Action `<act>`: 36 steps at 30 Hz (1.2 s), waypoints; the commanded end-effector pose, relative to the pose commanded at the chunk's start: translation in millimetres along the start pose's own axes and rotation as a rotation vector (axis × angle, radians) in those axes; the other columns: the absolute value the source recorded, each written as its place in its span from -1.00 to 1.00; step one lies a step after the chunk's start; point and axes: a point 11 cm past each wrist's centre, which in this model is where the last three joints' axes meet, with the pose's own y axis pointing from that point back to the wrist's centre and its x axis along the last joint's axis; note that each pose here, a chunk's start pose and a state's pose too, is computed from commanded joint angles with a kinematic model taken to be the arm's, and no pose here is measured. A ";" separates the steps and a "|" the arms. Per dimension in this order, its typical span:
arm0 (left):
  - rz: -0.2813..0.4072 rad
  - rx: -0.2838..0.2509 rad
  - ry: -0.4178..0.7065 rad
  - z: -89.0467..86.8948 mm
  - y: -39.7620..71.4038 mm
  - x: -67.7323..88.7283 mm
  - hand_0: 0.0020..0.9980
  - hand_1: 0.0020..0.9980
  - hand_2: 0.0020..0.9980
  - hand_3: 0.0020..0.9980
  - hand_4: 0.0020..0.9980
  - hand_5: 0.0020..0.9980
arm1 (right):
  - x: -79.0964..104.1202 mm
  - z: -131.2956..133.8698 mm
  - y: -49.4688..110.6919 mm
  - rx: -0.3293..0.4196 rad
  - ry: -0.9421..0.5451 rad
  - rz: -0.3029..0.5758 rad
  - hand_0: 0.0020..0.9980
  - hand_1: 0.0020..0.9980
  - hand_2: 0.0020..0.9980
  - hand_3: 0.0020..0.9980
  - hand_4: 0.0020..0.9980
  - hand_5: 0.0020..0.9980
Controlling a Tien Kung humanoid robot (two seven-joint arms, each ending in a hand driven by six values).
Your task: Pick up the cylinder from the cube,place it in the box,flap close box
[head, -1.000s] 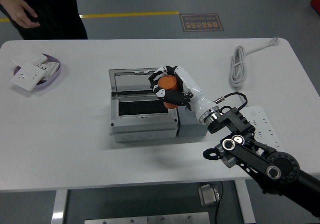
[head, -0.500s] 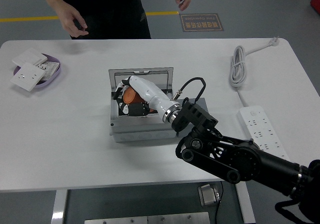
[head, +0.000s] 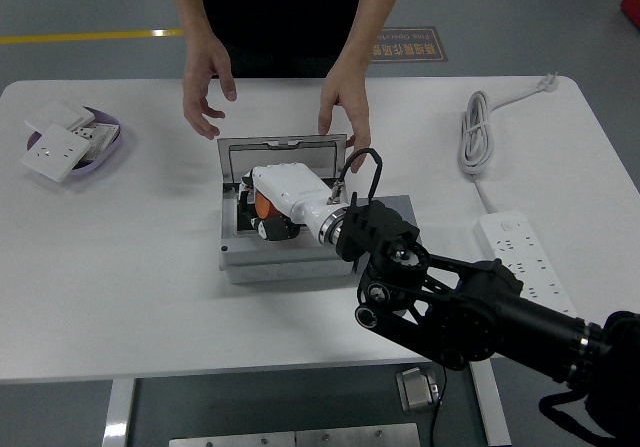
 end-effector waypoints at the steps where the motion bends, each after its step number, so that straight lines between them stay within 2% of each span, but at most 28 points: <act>1: 0.000 -0.001 0.000 0.2 0.0 -0.1 0.13 0.23 0.17 0.21 0.47 -0.49 | -0.1 0.3 -0.1 -0.003 0.010 -0.004 -0.21 -0.33 -0.27 -0.32 -1.00 -1.00; 5: -0.001 -0.003 0.000 0.9 0.0 -0.5 0.13 0.23 0.17 0.21 0.47 -0.49 | 0.1 2.2 -0.4 -0.018 0.041 -0.017 -0.21 -0.33 -0.27 -0.32 -1.00 -1.00; 6: -0.001 -0.003 -0.001 0.9 0.0 -0.6 0.14 0.23 0.17 0.21 0.47 -0.48 | 0.1 2.8 -0.4 -0.022 0.044 -0.019 0.29 0.23 0.21 0.34 0.15 -0.88; 11: -0.001 -0.002 -0.001 0.6 0.0 -0.8 0.14 0.23 0.17 0.21 0.47 -0.48 | -0.4 6.4 -0.4 -0.032 0.047 -0.035 0.29 0.23 0.21 0.34 0.15 -0.88; 12: -0.002 -0.002 -0.001 0.4 0.0 -0.8 0.13 0.23 0.17 0.21 0.46 -0.49 | -0.6 7.0 -0.3 -0.032 0.045 -0.040 0.69 0.39 0.38 0.42 0.35 -0.42; 17: -0.003 -0.004 0.002 -0.3 -0.1 -1.4 0.13 0.23 0.17 0.21 0.46 -0.49 | 1.2 8.4 0.6 -0.024 0.021 -0.048 0.69 0.39 0.38 0.42 0.35 -0.42; 18: -0.003 -0.004 0.002 -0.4 -0.1 -1.5 0.13 0.23 0.17 0.21 0.46 -0.49 | 1.7 8.4 0.9 -0.023 0.016 -0.048 0.70 0.40 0.41 0.45 0.49 -0.39; 23: -0.004 -0.003 0.002 -2.0 -0.3 -2.2 0.13 0.23 0.17 0.21 0.46 -0.49 | 8.7 11.1 6.6 -0.003 -0.093 -0.068 0.70 0.40 0.41 0.45 0.49 -0.39; 24: -0.005 -0.003 0.001 -2.4 -0.3 -2.4 0.13 0.23 0.16 0.20 0.46 -0.50 | 11.7 12.8 8.8 0.004 -0.127 -0.075 0.69 0.40 0.42 0.51 0.74 -0.24; 29: -0.007 -0.002 -0.002 -4.1 -0.5 -3.8 0.13 0.23 0.16 0.20 0.46 -0.50 | 33.1 24.6 21.1 0.054 -0.306 -0.116 0.69 0.40 0.42 0.51 0.74 -0.24; 30: -0.007 -0.001 -0.003 -4.4 -0.6 -3.8 0.13 0.23 0.16 0.20 0.45 -0.50 | 41.6 24.8 23.5 0.071 -0.331 -0.113 0.68 0.38 0.42 0.49 0.68 -0.31; 35: -0.005 0.000 -0.009 -3.7 -0.5 -3.1 0.13 0.23 0.16 0.20 0.45 -0.50 | 82.5 16.8 29.4 0.152 -0.463 -0.091 0.68 0.38 0.42 0.49 0.68 -0.31; 36: -0.005 0.000 -0.010 -3.2 -0.4 -2.8 0.13 0.23 0.16 0.20 0.45 -0.51 | 90.4 14.9 28.8 0.164 -0.486 -0.087 0.56 0.33 0.38 0.39 0.65 -0.28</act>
